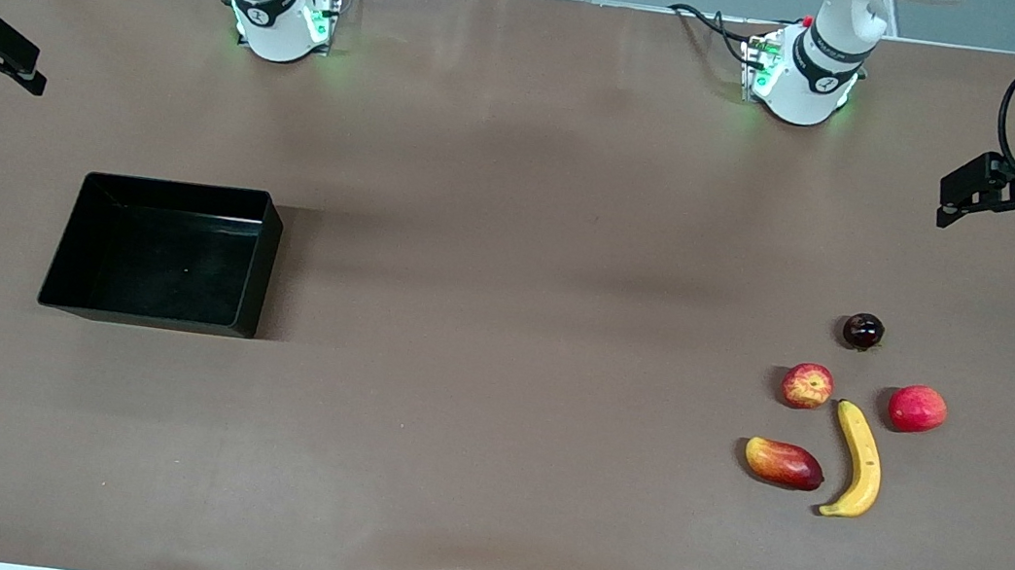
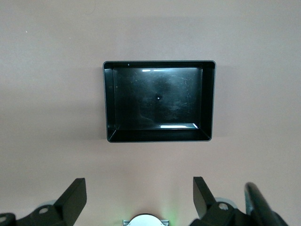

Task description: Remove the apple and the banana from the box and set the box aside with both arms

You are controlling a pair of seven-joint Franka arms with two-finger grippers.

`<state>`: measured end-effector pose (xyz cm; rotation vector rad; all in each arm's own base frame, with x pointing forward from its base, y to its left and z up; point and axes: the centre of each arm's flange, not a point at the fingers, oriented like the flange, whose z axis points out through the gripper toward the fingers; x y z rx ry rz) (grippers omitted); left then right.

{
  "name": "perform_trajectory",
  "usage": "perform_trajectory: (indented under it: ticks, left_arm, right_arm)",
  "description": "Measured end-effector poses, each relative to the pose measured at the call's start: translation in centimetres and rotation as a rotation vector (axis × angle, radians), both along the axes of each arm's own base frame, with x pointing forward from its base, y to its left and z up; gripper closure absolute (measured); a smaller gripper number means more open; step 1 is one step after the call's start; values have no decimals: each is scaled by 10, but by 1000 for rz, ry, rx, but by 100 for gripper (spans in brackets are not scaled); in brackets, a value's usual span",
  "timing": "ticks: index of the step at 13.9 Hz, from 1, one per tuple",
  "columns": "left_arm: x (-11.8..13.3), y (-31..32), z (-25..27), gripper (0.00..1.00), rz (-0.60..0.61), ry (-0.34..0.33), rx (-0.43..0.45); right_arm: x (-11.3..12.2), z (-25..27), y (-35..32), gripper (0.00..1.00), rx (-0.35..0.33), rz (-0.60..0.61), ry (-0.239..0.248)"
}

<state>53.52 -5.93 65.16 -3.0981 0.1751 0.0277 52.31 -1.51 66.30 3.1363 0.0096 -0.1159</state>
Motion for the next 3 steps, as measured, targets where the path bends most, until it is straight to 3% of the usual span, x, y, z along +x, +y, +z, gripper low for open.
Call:
perform_trajectory:
  ticks: [3]
  left_arm:
    - [0,0,4,0,0,-9,-1]
  right_arm:
    - [0,0,0,0,0,0,0]
